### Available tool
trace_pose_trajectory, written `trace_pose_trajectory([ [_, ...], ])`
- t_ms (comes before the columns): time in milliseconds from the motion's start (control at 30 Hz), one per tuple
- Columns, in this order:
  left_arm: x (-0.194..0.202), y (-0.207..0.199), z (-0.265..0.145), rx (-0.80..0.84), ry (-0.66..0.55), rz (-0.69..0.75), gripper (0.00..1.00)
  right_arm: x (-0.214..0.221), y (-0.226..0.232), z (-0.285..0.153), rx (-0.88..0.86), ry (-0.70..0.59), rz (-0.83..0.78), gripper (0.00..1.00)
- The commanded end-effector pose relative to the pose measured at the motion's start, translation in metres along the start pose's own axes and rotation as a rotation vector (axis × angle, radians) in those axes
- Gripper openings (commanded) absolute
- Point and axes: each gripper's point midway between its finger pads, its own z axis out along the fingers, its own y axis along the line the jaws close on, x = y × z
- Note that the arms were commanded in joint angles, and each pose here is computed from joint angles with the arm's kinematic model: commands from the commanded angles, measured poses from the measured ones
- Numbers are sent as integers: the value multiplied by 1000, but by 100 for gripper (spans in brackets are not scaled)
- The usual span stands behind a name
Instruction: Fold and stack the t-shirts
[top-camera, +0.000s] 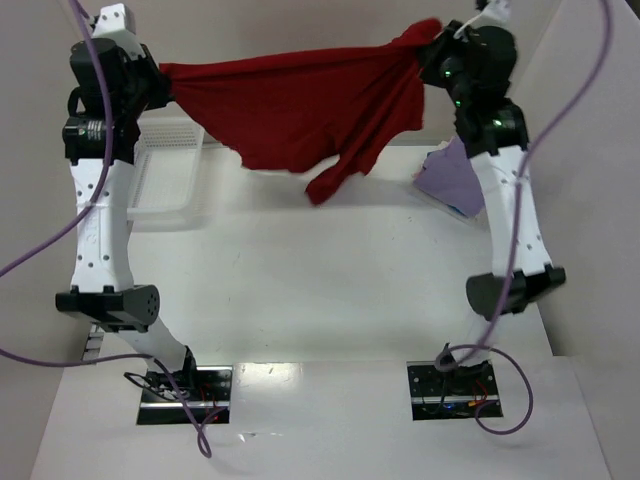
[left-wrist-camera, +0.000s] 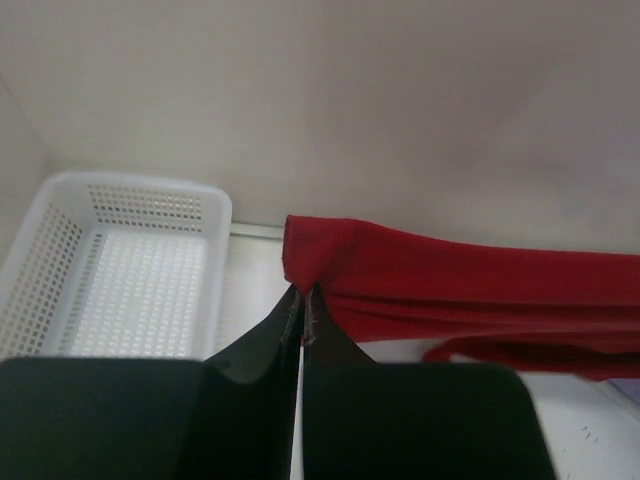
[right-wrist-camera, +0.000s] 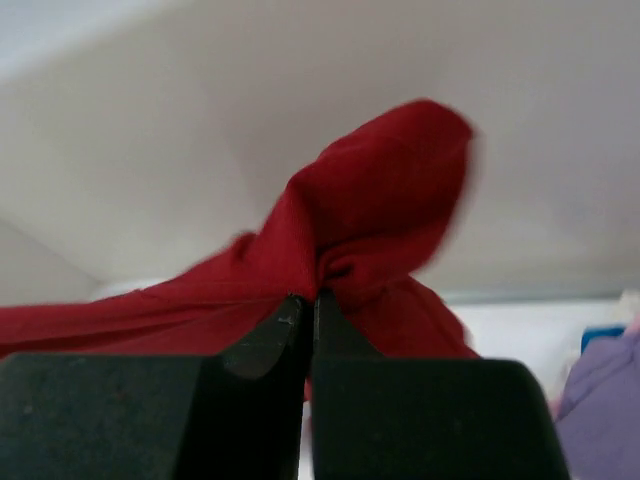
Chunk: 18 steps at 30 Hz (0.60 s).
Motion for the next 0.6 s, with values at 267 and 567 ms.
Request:
trace_pose_trajectory([
  [267,-81,29,-104,-177,-259,27,0,-76,-8,-103,84,-195,-56,0],
  [567,-80,26,-123,-163,-275,27,0,-44,-23,-117,115,-130,-64,0],
])
